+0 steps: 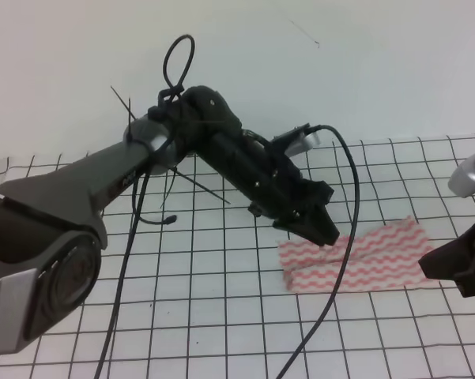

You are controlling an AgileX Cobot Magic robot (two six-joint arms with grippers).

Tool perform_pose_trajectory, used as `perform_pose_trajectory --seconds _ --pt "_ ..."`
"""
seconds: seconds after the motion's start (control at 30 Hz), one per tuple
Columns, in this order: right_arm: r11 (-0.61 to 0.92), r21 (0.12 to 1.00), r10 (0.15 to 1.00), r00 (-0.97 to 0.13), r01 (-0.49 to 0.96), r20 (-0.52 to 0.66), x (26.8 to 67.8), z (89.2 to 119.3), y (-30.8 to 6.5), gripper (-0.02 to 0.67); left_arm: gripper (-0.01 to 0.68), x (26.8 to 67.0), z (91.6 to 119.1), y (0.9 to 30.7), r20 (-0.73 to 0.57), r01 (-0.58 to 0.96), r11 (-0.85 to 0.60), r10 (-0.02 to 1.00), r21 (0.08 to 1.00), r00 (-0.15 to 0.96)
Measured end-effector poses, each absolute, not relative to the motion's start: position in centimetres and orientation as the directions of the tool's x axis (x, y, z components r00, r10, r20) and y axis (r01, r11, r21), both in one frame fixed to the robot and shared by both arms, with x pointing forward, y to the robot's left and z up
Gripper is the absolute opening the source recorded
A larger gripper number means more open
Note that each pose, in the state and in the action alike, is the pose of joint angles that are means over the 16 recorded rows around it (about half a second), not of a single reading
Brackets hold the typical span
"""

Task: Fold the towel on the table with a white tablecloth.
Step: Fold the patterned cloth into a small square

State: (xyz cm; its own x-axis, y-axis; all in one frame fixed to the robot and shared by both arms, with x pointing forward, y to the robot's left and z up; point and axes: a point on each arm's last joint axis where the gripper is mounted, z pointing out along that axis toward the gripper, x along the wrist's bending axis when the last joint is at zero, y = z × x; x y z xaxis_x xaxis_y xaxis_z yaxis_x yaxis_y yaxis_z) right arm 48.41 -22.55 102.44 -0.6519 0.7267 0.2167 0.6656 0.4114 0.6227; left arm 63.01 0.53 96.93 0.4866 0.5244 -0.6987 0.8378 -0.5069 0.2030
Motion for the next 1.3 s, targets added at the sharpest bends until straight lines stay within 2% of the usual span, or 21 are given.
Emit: perform_pose_trajectory --seconds 0.47,0.97,1.3 --pt "0.400 0.630 0.736 -0.644 0.665 0.211 48.6 102.5 -22.6 0.009 0.120 63.1 96.2 0.0 -0.618 0.841 -0.517 0.612 0.159 0.493" --pt "0.391 0.641 0.747 -0.635 0.660 0.198 48.8 102.5 -22.7 0.009 0.120 59.7 95.2 -4.2 -0.639 0.799 -0.588 0.569 0.124 0.518" --pt "0.374 0.660 0.768 -0.616 0.651 0.174 49.1 102.6 -22.8 0.009 0.120 59.0 96.4 -5.4 -0.649 0.787 -0.597 0.539 0.157 0.538"
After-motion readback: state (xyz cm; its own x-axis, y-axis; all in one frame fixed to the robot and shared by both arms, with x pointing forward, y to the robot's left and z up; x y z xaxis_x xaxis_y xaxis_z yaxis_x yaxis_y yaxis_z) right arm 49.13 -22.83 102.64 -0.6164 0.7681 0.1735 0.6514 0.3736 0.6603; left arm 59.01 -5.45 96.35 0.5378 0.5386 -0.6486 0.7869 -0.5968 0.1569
